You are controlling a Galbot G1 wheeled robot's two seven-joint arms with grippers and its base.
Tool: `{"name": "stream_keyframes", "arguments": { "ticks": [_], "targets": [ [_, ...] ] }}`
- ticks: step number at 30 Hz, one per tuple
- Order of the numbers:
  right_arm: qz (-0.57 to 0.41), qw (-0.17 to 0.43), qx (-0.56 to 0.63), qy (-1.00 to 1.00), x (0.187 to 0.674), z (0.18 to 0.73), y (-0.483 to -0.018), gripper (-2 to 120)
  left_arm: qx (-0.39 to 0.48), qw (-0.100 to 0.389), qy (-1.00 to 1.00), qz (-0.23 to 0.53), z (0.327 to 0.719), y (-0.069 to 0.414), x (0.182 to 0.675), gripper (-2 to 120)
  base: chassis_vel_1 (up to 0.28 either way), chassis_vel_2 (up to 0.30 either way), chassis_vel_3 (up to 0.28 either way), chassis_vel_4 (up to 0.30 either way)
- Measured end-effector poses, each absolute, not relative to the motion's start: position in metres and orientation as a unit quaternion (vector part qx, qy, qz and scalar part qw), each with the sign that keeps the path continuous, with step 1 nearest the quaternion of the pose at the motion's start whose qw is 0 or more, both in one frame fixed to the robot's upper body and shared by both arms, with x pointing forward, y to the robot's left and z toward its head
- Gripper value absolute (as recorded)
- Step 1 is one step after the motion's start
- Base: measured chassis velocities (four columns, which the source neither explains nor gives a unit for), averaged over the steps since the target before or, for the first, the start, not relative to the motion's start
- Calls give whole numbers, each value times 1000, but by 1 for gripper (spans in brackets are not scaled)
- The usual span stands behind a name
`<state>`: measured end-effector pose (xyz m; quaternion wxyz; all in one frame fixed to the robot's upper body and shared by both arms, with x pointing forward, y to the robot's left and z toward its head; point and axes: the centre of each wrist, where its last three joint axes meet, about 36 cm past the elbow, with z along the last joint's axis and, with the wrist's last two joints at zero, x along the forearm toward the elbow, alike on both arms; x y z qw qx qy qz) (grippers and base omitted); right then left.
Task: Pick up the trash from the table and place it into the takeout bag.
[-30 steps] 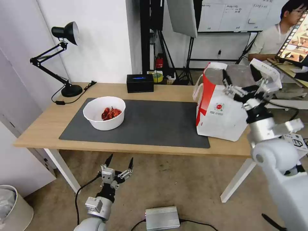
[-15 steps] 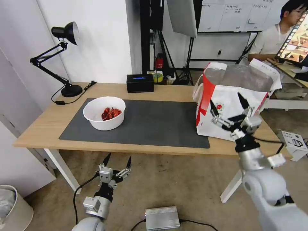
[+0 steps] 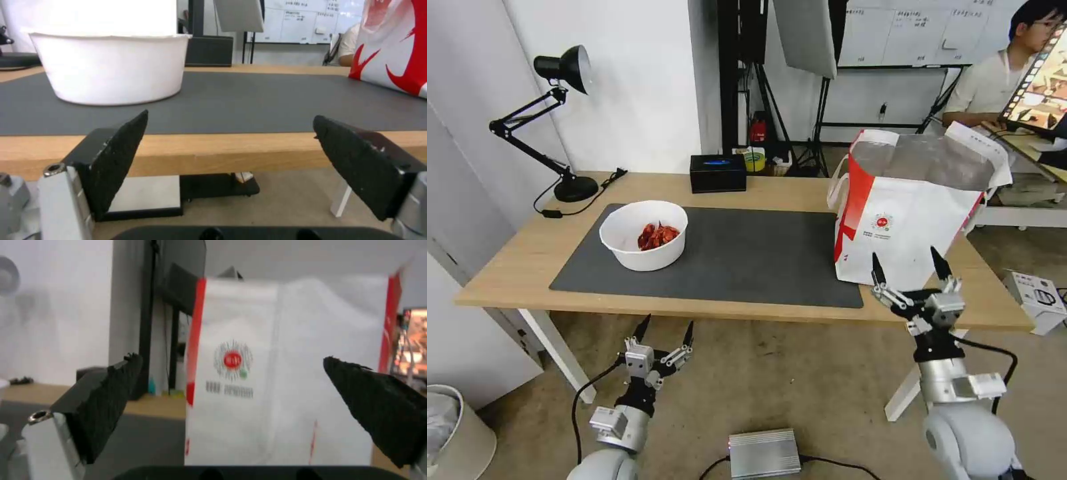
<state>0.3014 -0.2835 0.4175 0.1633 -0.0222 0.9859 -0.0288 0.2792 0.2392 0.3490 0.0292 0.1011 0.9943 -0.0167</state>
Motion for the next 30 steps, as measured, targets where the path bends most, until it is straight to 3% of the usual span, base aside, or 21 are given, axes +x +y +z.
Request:
{"name": "stream_keyframes", "arguments": {
  "ticks": [30],
  "targets": [
    [17, 37, -37, 999, 257, 390, -241, 100, 107, 42, 993, -10, 371, 249, 290, 100, 0, 0, 0, 0]
  ]
}}
